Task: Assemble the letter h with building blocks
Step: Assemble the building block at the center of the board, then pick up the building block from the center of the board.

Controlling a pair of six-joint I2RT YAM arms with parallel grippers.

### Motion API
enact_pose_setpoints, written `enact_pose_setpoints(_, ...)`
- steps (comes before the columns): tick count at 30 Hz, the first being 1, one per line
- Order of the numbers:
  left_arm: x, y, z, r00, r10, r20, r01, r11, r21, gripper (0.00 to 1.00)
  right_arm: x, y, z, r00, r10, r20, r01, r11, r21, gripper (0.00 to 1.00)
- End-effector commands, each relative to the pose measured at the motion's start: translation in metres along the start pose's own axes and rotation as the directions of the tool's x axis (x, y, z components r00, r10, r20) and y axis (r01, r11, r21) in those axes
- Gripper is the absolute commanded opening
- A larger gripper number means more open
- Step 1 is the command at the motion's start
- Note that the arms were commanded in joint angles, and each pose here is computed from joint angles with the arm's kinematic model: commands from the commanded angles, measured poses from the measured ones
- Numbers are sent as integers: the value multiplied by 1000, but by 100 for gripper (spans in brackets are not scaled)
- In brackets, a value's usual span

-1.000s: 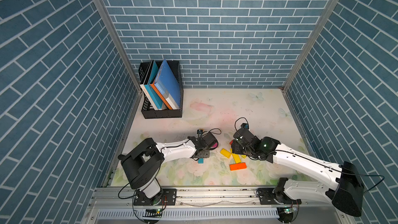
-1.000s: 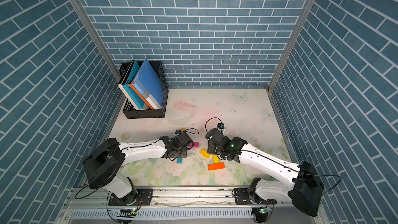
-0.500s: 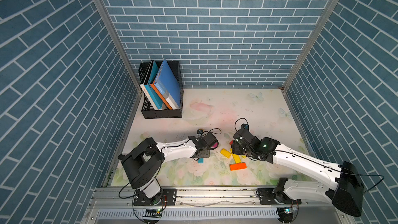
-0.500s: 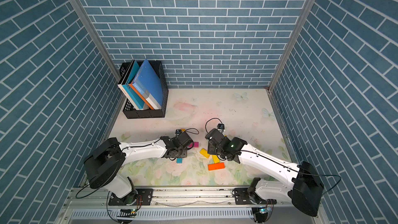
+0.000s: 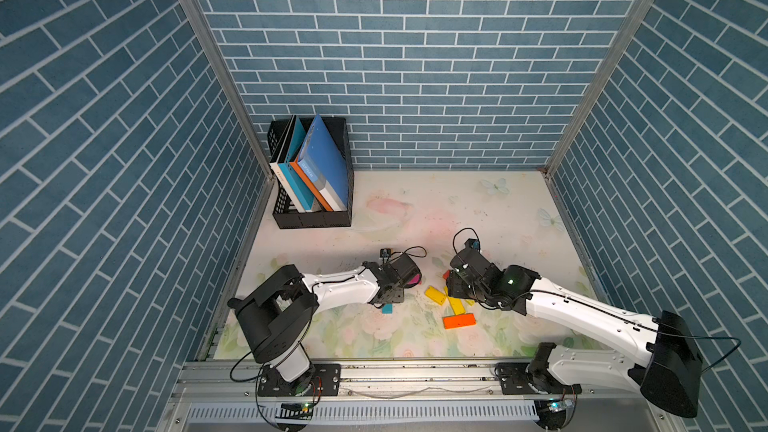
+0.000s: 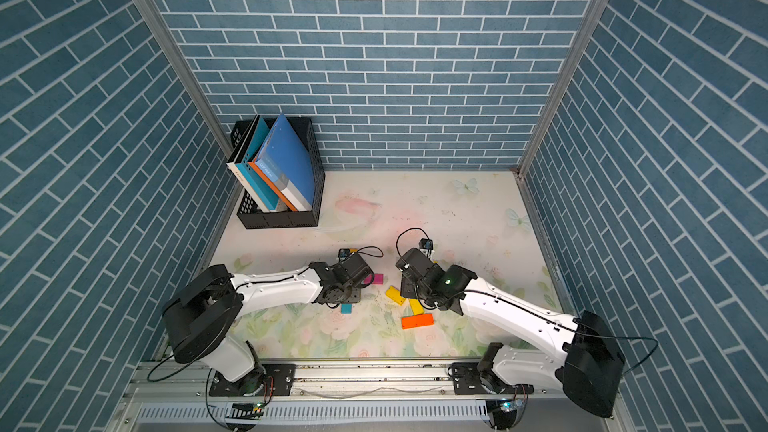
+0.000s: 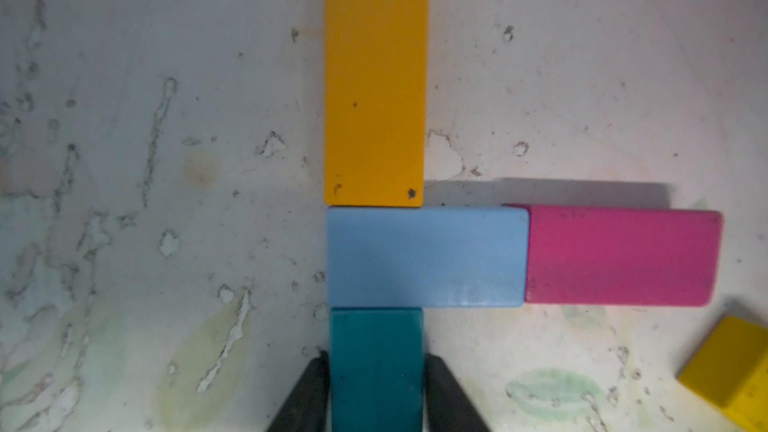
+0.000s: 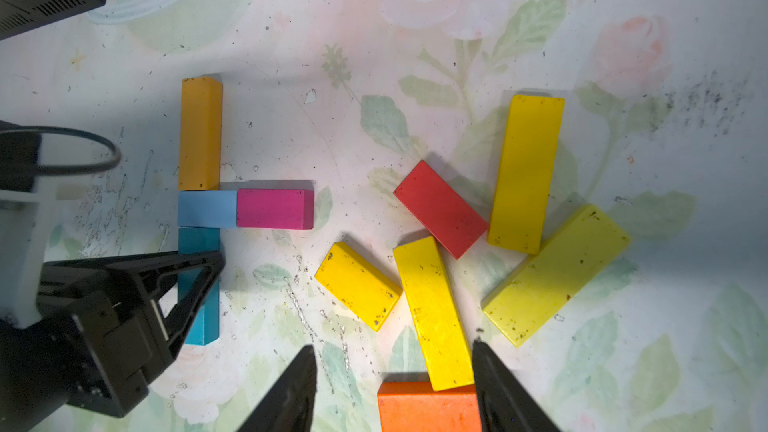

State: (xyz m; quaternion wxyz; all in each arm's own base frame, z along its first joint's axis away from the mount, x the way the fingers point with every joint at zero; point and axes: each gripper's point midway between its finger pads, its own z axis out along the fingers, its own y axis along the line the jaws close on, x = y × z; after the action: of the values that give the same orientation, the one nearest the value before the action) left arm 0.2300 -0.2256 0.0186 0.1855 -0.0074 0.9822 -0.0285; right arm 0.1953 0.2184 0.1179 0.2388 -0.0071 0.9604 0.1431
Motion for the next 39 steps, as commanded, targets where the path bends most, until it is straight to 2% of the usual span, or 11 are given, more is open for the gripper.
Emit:
enact_pose_setpoints(1,-3,5,1,1000,-2,5,2,999,-32,56,1,-4,1,1000,17,2,-17,1000,17,61)
enact_pose_setpoints(7,-6,-1,-11,1000,-3,6,3,1000,8,63,0,-9,-5,1000,20,5,-20,999,29,61)
enact_pose_setpoints(11,-18,-11,-41,999,4,51,-8,998,68,69,15,-24,-4,999,41,-25,-40,998,58,63)
enact_pose_setpoints(18,-65,-20,-124,971,-1,240,-48,979,198,75,58,-54,12,989,97,-112,-88,993,83,68)
enact_pose_setpoints(21,-79,-14,-144,952,-28,304,-43,973,227,78,63,-57,16,989,80,-125,-70,994,84,69)
enact_pose_setpoints(29,-81,10,-140,946,-114,302,29,961,274,77,55,-35,34,983,-106,-147,114,993,43,67)
enact_pose_setpoints(32,-78,18,-136,947,-126,296,43,962,271,77,53,-32,45,972,-159,-172,174,982,76,65)
enact_pose_setpoints(39,-75,29,-132,947,-140,289,61,962,266,77,49,-41,66,963,-187,-195,219,964,154,56)
